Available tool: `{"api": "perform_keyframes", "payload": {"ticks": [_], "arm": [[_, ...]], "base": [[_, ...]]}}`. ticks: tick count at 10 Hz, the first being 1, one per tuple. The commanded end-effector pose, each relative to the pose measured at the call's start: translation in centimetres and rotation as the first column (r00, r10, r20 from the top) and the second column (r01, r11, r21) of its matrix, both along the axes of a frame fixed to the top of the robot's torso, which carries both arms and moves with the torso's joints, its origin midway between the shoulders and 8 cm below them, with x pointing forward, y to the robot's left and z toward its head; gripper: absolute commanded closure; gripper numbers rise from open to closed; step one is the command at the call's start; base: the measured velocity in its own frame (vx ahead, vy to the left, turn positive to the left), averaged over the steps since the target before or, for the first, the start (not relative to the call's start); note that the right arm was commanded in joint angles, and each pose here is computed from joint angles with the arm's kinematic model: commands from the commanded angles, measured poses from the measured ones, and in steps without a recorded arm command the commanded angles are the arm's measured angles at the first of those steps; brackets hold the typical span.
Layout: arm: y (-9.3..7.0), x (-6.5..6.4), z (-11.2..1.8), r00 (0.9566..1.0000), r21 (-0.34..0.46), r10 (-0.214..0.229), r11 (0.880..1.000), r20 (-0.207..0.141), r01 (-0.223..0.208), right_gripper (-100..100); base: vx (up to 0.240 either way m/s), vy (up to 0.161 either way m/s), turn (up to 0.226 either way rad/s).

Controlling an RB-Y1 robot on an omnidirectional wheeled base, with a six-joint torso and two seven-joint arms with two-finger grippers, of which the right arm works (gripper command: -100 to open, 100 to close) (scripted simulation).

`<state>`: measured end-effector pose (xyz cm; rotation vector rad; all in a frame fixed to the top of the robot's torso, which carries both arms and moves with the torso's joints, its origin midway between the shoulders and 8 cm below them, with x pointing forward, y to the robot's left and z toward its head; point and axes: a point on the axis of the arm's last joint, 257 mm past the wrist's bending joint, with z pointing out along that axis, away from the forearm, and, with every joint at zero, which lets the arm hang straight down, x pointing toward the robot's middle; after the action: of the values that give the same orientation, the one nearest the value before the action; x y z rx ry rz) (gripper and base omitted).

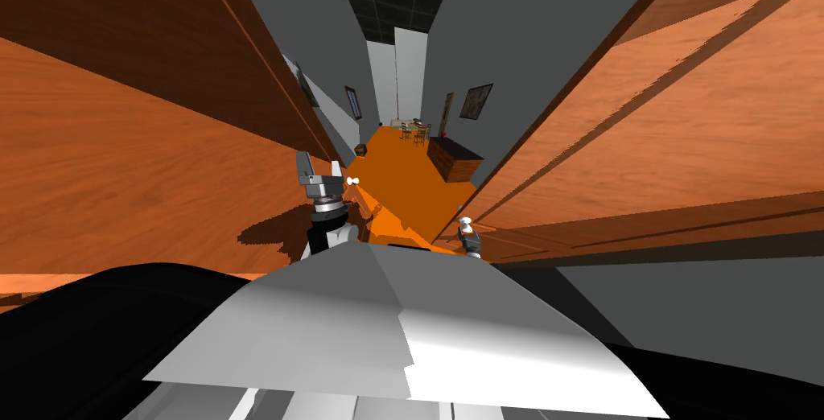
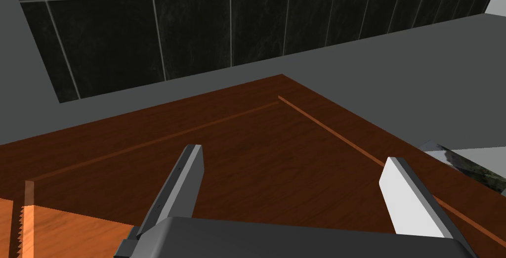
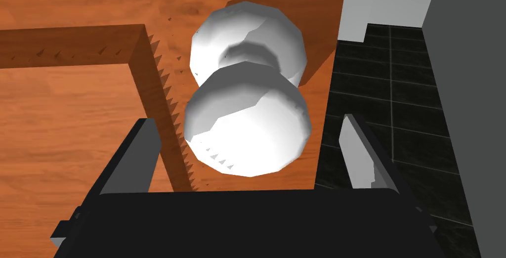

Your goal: Push the door open

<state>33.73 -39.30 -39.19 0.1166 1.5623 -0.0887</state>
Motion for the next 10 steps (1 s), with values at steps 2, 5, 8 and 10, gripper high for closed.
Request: {"api": "perform_keyframes", "payload": {"ticks": [2,5,8,10], "arm": [[0.0,0.0,0.0,1.0,0.0,0.0,1.0,0.0,0.0,100],[0.0,0.0,0.0,1.0,0.0,0.0,1.0,0.0,0.0,100],[-0.04,-0.02,-0.2,1.0,0.038,-0.005,0.999,0.001,0.005,100],[-0.1,0.1,-0.13,0.9999,0.074,-0.009,0.997,0.009,0.009,100]], "base": [[0.042,-0.011,0.005],[-0.027,0.006,0.001],[0.0,0.0,-0.001],[0.015,-0.005,-0.003]]}}
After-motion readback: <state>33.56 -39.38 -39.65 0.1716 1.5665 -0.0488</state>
